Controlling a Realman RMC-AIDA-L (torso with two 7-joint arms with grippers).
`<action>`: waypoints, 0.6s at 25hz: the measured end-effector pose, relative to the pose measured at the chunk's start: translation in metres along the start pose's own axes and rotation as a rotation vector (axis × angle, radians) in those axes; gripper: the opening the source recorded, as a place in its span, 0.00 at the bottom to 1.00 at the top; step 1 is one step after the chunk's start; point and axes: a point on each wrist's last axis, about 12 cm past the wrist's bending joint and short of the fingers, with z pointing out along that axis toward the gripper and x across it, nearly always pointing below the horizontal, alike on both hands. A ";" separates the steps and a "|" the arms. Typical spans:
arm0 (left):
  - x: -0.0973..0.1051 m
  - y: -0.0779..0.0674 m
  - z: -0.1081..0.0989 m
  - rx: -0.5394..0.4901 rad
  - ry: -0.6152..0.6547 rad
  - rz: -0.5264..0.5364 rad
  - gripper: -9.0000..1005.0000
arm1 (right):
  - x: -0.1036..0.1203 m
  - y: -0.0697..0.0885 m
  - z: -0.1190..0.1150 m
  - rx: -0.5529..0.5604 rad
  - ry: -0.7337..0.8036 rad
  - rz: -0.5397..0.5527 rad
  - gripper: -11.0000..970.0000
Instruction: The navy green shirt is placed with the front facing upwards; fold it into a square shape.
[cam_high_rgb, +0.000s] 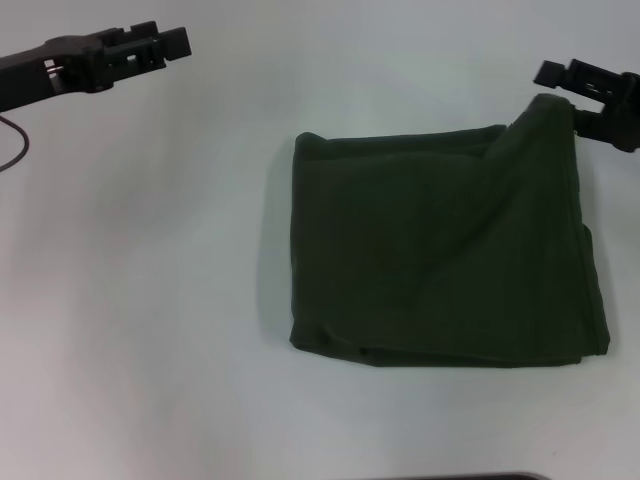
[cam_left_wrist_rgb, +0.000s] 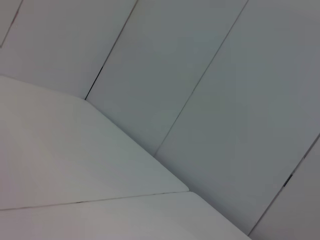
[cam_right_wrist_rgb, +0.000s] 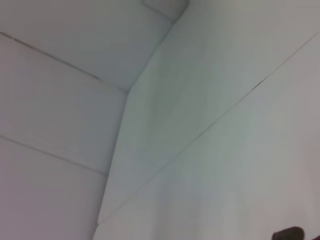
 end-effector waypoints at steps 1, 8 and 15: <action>0.000 0.000 0.000 -0.001 -0.001 -0.003 0.69 | 0.001 -0.001 -0.002 0.001 -0.003 0.002 0.84; 0.000 0.000 0.000 0.000 0.001 -0.005 0.69 | 0.003 -0.012 -0.018 0.054 -0.025 0.011 0.82; 0.001 0.000 0.001 0.002 0.002 -0.006 0.69 | 0.000 -0.026 -0.034 0.127 -0.071 0.006 0.80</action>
